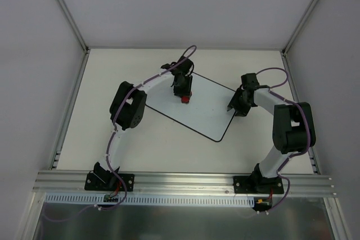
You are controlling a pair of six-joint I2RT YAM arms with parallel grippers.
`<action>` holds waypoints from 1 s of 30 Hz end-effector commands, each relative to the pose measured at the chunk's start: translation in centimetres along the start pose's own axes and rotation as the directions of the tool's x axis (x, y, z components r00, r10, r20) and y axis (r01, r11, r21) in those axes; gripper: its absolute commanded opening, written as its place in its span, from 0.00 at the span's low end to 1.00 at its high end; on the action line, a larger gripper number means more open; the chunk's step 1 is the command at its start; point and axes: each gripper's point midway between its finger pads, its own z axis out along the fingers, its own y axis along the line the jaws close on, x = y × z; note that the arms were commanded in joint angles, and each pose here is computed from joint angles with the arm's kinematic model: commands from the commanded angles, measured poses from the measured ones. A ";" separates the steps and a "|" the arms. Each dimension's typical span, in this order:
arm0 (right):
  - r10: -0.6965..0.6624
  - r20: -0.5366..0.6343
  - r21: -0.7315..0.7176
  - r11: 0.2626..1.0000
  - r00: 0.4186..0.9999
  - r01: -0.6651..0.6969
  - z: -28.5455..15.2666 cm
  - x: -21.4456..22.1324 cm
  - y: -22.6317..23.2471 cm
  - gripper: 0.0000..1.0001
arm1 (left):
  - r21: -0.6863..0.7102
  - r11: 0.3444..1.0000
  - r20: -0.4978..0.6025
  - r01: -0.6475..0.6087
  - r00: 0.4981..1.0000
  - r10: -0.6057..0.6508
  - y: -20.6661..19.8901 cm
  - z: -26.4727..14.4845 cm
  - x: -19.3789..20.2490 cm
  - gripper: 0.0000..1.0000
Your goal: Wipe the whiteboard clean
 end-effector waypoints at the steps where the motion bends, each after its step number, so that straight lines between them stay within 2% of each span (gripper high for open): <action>1: 0.012 -0.030 -0.018 1.000 0.999 -0.013 0.5 0.7 0.5 0.50 | -0.160 0.977 -0.166 -0.142 0.979 0.115 0.8 3.1 6.6 0.01; 7: 0.004 -0.031 -0.022 1.000 1.000 -0.005 0.5 0.8 0.5 0.50 | -0.190 0.915 -0.177 -0.356 0.929 0.325 -3.0 3.8 9.3 0.01; 10: 0.003 -0.032 -0.023 1.000 0.999 -0.004 0.5 0.8 0.5 0.50 | -0.173 0.892 -0.198 -0.417 0.902 0.384 -4.6 4.2 10.7 0.01; 17: 0.003 -0.032 -0.021 1.000 0.999 -0.003 0.5 0.8 0.4 0.51 | -0.096 0.873 -0.203 -0.478 0.868 0.453 -8.6 4.3 13.2 0.01; 27: -0.009 -0.034 -0.025 1.000 0.999 0.008 0.5 0.9 0.5 0.51 | -0.044 0.853 -0.214 -0.520 0.839 0.500 -10.9 3.6 15.6 0.00; 30: -0.011 -0.034 -0.024 1.000 0.999 0.010 0.5 0.9 0.6 0.51 | -0.078 0.853 -0.204 -0.516 0.846 0.493 -10.3 3.3 15.3 0.00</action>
